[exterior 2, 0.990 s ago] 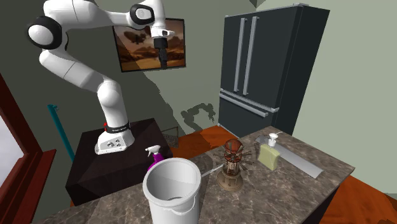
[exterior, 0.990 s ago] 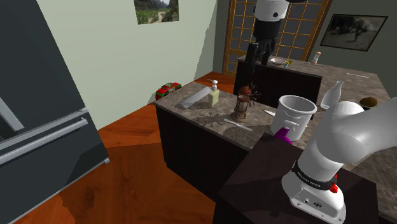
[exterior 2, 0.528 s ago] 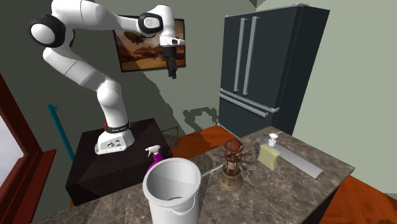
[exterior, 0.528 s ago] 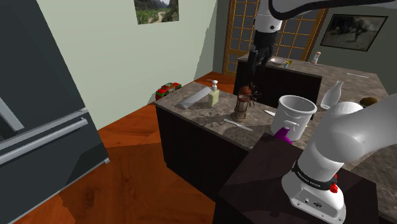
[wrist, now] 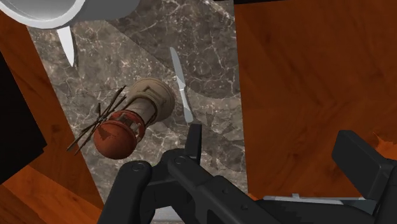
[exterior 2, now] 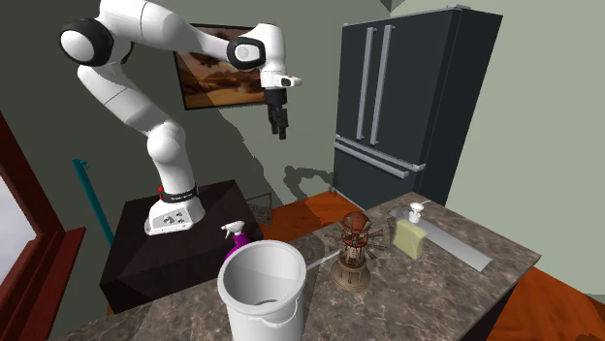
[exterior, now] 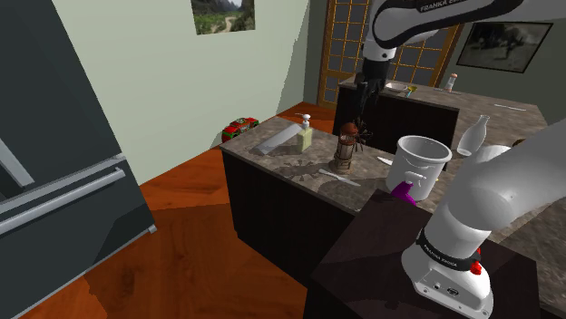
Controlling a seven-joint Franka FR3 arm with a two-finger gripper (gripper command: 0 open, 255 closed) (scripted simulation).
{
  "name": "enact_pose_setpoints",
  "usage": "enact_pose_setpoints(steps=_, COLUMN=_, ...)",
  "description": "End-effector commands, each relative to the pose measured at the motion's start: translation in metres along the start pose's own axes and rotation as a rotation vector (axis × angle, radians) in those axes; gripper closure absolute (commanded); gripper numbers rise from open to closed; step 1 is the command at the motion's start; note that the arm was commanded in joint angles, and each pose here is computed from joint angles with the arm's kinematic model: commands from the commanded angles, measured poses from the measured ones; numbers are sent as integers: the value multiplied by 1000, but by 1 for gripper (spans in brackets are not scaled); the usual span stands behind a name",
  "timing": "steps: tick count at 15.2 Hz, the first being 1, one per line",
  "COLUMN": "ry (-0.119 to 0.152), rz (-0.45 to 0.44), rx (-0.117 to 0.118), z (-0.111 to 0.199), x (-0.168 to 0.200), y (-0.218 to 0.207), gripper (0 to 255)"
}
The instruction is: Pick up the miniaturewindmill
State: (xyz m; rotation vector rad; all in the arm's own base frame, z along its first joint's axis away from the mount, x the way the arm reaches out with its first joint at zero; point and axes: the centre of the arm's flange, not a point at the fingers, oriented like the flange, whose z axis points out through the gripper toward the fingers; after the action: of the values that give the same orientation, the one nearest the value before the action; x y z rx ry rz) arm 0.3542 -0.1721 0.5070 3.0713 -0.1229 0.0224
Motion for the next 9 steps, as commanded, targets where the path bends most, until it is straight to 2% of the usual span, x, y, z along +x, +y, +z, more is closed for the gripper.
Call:
enact_pose_setpoints(steps=1, ry=-1, rz=-4, rx=2, z=13, x=10, y=23, gripper=0)
enact_pose_setpoints(steps=9, ry=-10, rz=-15, rx=15, z=70, x=46, y=107, gripper=0)
